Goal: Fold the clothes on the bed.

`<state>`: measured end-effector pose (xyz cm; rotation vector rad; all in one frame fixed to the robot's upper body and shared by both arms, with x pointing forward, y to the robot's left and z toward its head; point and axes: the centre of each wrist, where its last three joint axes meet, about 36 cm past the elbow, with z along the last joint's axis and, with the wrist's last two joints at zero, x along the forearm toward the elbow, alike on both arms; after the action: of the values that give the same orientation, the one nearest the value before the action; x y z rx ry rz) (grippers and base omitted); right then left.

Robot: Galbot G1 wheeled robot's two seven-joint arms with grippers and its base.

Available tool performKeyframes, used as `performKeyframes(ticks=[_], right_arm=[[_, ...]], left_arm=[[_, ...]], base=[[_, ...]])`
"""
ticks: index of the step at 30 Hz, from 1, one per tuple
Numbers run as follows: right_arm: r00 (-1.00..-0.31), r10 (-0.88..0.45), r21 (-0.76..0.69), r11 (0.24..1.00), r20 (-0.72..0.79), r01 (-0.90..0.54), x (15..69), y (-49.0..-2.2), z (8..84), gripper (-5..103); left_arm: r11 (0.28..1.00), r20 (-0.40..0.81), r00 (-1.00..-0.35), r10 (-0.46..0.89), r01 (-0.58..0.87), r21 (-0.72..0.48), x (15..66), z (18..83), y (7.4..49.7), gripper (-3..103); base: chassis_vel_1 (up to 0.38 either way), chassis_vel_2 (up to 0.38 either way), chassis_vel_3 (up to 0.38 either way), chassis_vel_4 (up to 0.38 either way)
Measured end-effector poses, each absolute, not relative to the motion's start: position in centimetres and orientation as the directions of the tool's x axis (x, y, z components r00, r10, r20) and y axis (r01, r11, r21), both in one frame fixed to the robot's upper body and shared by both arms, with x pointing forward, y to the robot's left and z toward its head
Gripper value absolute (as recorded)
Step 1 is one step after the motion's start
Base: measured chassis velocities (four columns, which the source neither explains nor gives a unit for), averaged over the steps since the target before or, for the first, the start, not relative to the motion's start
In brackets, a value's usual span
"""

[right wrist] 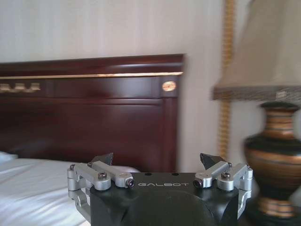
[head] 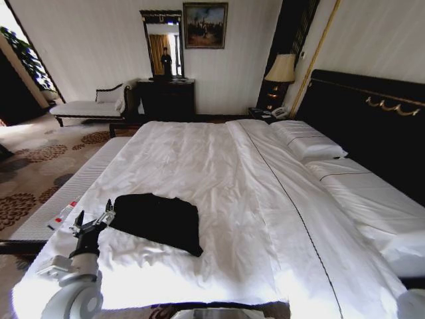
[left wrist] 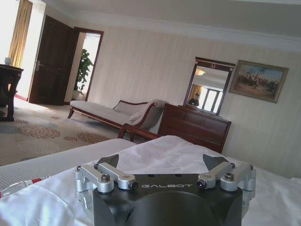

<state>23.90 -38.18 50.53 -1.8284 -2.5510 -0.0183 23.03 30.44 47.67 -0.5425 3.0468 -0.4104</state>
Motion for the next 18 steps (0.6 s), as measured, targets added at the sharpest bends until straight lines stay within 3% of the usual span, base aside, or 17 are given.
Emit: performKeyframes(ticks=[2,3,4,5,7,9,10,13,18], right_arm=[[-0.48,0.877,0.049,0.48,-0.011,0.876,24.4,-36.3,48.8,100],[-0.529,0.849,0.06,0.529,-0.02,0.847,24.5,-35.7,48.4,100],[-0.529,0.849,0.06,0.529,-0.02,0.847,24.5,-35.7,48.4,100],[-0.591,0.806,0.075,0.592,-0.031,0.803,24.5,-35.0,47.9,100],[-0.787,0.616,0.144,0.782,-0.037,0.606,24.3,-32.4,47.3,100],[-0.814,0.58,0.156,0.807,-0.032,0.569,24.2,-32.0,47.4,100],[-0.877,0.479,0.183,0.864,-0.015,0.469,23.8,-31.0,47.6,100],[-0.965,0.261,0.244,0.938,-0.027,0.247,22.9,-28.9,47.9,100],[-0.983,0.123,0.17,0.981,-0.136,0.099,23.3,-26.6,45.6,100]], left_arm=[[0.912,0.054,-0.944,-0.325,-0.328,-0.247,22.7,47.4,29.7,100],[0.915,0.066,-0.946,-0.318,-0.324,-0.239,22.5,47.4,29.6,100],[0.915,0.066,-0.946,-0.318,-0.324,-0.239,22.5,47.4,29.6,100],[0.923,0.088,-0.95,-0.301,-0.313,-0.223,22.3,47.5,29.4,100],[0.958,0.109,-0.971,-0.215,-0.231,-0.171,22.1,48.1,29.0,100],[0.962,0.105,-0.974,-0.202,-0.217,-0.165,22.1,48.3,28.9,100],[0.972,0.095,-0.981,-0.167,-0.18,-0.153,22.3,48.6,29.1,100],[0.984,0.046,-0.995,-0.088,-0.094,-0.152,23.0,49.4,29.8,100],[0.978,0.018,-1.0,0.011,0.007,-0.209,22.7,49.8,29.4,100]], base=[[0.0,0.0,0.0,0.0],[0.0,0.0,0.0,0.0],[0.0,0.0,0.0,0.0],[0.0,0.0,0.0,0.0],[0.0,0.0,0.0,0.0],[0.0,0.0,0.0,0.0],[0.0,0.0,0.0,0.0],[0.0,0.0,0.0,0.0],[0.0,0.0,0.0,0.0]])
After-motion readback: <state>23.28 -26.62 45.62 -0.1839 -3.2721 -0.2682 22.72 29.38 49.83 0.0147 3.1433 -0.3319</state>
